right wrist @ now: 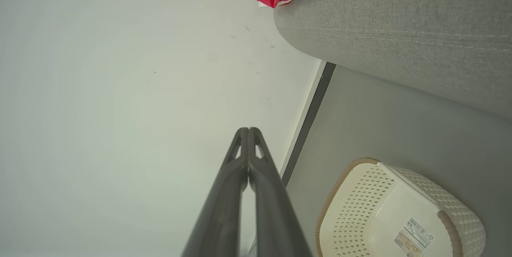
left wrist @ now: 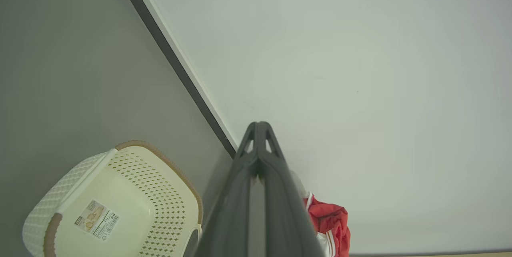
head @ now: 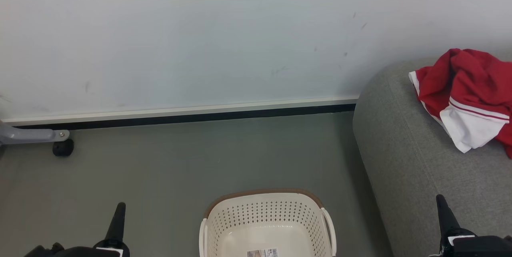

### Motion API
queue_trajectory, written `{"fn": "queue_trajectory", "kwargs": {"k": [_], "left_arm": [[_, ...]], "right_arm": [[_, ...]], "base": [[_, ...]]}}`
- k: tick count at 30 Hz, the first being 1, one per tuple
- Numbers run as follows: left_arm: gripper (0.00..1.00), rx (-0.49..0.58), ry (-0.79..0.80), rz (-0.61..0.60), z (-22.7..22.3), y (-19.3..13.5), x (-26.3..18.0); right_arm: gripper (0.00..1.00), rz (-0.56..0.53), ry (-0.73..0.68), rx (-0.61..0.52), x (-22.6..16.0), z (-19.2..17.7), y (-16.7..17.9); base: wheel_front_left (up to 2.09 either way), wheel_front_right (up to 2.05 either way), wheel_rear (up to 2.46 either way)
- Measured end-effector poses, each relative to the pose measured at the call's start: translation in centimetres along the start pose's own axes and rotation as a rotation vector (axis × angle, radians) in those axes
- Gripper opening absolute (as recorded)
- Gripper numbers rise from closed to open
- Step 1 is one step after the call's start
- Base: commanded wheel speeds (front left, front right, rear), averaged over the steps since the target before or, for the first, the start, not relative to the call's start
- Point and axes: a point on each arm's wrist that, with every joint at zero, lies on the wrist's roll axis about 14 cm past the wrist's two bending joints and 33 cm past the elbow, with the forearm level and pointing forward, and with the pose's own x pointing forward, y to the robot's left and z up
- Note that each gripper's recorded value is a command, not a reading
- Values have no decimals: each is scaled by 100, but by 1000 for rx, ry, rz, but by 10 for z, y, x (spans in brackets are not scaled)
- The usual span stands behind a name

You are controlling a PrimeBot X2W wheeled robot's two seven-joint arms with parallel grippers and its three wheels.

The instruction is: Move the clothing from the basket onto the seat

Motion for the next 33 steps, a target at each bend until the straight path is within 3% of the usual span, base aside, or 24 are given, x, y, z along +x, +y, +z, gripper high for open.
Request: {"fn": "queue_trajectory", "kwargs": {"k": [18, 33], "left_arm": [[0, -237, -9, -80, 6, -18, 12], [0, -250, -10, -86, 7, -19, 12]], "right_arm": [[0, 43, -25, 255, 9, 10, 4], [0, 60, -26, 257, 11, 11, 9]], "base": [[0, 0, 0], [0, 0, 0]]}}
